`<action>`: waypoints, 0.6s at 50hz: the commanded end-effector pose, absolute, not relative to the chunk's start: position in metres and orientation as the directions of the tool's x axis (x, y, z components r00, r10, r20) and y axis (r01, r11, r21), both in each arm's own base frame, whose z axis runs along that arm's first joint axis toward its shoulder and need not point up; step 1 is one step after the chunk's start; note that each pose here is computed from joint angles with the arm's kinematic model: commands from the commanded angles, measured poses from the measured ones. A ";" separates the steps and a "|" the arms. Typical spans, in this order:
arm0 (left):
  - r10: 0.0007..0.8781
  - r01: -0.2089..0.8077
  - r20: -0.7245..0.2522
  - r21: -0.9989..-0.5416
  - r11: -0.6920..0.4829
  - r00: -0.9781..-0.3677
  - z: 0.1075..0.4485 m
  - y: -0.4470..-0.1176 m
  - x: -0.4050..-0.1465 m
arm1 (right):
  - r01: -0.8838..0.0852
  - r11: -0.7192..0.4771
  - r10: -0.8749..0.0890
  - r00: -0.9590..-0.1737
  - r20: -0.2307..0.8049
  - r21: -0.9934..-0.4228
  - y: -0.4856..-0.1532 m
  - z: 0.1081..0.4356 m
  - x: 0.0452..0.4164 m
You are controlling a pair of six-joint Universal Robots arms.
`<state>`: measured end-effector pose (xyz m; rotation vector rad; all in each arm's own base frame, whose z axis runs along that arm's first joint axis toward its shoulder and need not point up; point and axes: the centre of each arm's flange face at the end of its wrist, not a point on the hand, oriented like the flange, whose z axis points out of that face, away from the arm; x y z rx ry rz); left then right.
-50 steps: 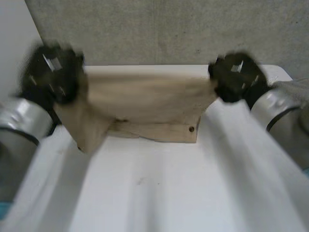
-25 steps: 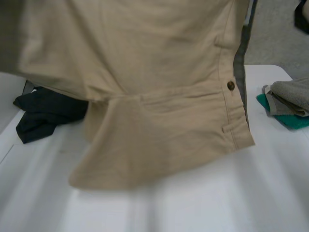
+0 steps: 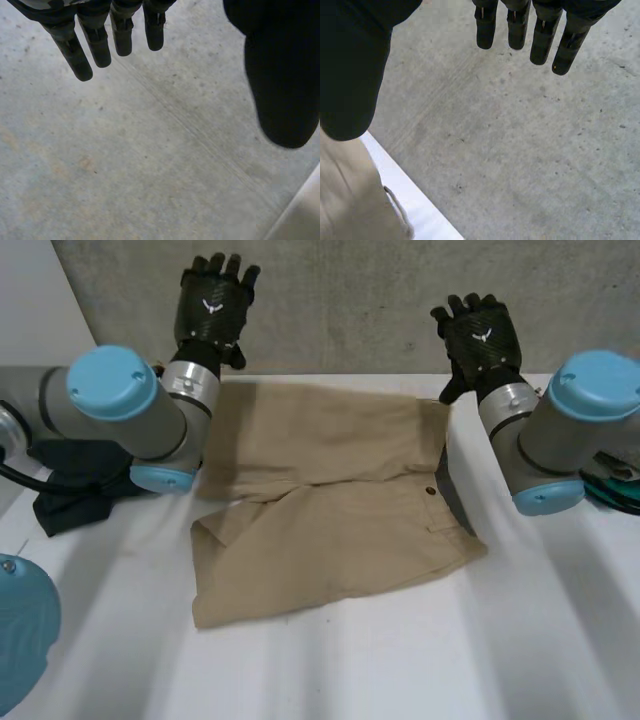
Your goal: Fold the laundry.
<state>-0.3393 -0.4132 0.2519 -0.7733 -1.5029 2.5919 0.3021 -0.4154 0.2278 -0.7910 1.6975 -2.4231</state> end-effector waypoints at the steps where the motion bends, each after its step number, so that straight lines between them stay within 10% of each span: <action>1: 0.290 0.214 -0.391 -0.843 -0.493 -0.873 0.259 -0.392 -0.334 | -0.256 -0.345 -0.366 -0.849 0.381 -0.903 -0.394 0.240 0.295; 14: 0.476 0.357 -0.396 -0.918 -0.174 -0.785 0.227 -0.268 -0.300 | -0.490 -0.003 -0.521 -0.743 0.420 -0.872 -0.316 0.215 0.260; 22: 0.636 0.500 -0.339 -0.861 0.086 -0.694 0.176 -0.186 -0.276 | -0.568 0.073 -0.659 -0.644 0.388 -0.819 -0.290 0.171 0.248; 30: 0.647 0.475 -0.209 -0.839 0.268 -0.733 0.151 -0.166 -0.264 | -0.559 0.071 -0.713 -0.608 0.350 -0.826 -0.295 0.141 0.242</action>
